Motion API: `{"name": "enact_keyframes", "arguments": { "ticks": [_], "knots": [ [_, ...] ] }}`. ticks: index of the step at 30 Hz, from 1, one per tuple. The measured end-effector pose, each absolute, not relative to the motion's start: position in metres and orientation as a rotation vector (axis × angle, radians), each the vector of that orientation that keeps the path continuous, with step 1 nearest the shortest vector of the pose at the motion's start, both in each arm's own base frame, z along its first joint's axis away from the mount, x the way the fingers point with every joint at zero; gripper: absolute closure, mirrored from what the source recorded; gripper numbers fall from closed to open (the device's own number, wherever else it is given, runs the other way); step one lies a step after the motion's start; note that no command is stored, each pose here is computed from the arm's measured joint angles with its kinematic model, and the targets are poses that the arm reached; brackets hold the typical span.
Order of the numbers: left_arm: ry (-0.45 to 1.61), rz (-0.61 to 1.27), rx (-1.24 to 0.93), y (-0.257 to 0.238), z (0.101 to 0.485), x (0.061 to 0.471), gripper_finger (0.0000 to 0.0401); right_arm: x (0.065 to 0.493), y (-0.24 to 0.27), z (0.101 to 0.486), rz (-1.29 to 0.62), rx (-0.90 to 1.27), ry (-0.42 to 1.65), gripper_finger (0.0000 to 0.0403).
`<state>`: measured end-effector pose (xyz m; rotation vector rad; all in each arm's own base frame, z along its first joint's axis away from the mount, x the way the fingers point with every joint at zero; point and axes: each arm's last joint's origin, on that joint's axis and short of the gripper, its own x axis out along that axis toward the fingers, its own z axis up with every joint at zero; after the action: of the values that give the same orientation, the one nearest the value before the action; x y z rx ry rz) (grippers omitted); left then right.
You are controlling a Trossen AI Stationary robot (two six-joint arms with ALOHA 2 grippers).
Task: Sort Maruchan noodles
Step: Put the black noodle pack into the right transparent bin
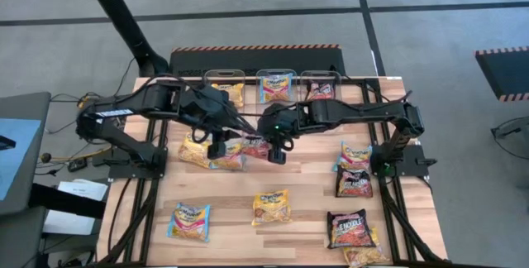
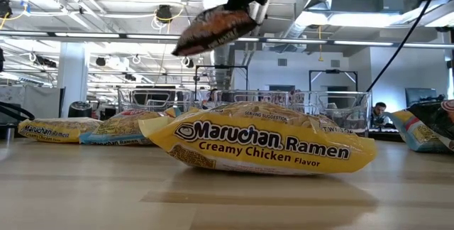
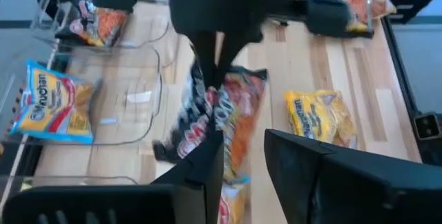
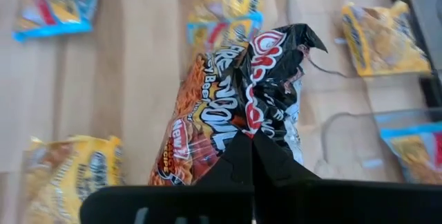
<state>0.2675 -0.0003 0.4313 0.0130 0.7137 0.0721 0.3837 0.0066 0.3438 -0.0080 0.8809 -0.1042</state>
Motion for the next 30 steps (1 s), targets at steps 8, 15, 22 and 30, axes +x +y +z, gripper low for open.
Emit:
{"name": "enact_keyframes", "arguments": {
  "ticks": [8,15,22,30],
  "knots": [
    [0.698,0.156,0.065,0.004,0.442,0.246,0.0315,0.376,-0.015,0.343,-0.149,-0.069,0.941,0.0399],
    [0.682,0.304,0.038,0.020,0.451,0.223,0.0315,0.358,-0.048,0.353,-0.165,-0.138,0.989,0.0399],
    [0.642,0.412,-0.010,0.039,0.459,0.204,0.0315,0.326,-0.102,0.371,-0.253,-0.180,0.996,0.0399],
    [0.634,0.491,-0.042,0.054,0.461,0.198,0.0315,0.274,-0.154,0.372,-0.361,-0.167,0.976,0.0399]
  ]
}}
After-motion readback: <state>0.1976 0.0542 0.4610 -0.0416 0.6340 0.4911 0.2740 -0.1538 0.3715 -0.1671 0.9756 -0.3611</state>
